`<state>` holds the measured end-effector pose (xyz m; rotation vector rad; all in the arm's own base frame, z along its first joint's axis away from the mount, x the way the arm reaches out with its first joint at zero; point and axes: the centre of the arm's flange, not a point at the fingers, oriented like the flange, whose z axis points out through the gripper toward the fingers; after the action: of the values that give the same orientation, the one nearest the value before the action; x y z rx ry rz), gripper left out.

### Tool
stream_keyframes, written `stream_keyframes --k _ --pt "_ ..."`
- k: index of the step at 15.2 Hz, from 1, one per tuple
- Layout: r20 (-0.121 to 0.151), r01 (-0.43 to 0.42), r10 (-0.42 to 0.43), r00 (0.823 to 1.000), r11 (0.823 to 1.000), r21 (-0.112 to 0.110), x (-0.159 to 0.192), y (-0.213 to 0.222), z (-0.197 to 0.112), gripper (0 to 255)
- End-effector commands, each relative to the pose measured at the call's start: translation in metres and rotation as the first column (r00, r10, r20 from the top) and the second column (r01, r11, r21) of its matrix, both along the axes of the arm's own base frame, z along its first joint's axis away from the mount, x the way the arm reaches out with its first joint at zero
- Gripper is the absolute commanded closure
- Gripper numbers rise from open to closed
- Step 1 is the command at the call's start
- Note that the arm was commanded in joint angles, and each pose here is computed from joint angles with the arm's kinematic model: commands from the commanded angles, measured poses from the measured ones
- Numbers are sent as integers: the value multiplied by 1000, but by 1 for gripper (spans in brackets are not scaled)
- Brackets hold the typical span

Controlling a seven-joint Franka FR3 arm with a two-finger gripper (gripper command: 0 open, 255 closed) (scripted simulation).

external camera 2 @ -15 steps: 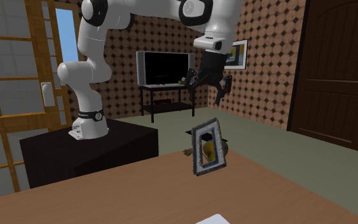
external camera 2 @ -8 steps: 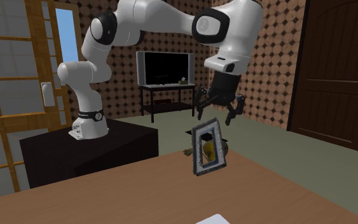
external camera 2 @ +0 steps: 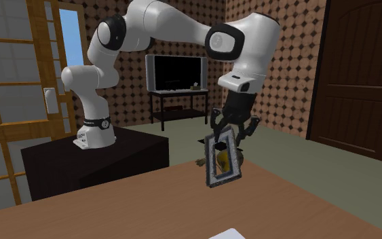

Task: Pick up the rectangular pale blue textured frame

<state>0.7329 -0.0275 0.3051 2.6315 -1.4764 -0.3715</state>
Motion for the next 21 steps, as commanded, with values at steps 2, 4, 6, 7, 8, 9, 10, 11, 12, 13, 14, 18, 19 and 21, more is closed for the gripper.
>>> stream_keyframes --k 2,4,6,7,8,9,10,11,12,13,14,18,19,21 --pt "0 0 0 1000 1000 0 0 0 -1 255" --pt "0 0 0 1000 1000 0 -1 0 -1 255" --pt "0 0 0 1000 1000 0 -1 1 -1 255" --pt "0 0 0 1000 1000 0 -1 0 0 255" --pt "0 0 0 1000 1000 0 -2 0 0 255" --pt "0 0 0 1000 1000 0 0 0 0 255" --pt "0 0 0 1000 1000 0 0 0 5 255" --pt "0 0 0 1000 1000 0 0 0 10 255" --pt "0 0 0 1000 1000 0 0 0 16 255" --pt "0 0 0 1000 1000 0 0 0 21 255" --pt "0 0 0 1000 1000 0 0 0 26 255" --pt "0 0 0 1000 1000 0 0 0 47 255" --pt "0 0 0 1000 1000 0 0 0 53 255" --pt "0 0 0 1000 1000 0 0 0 63 255"
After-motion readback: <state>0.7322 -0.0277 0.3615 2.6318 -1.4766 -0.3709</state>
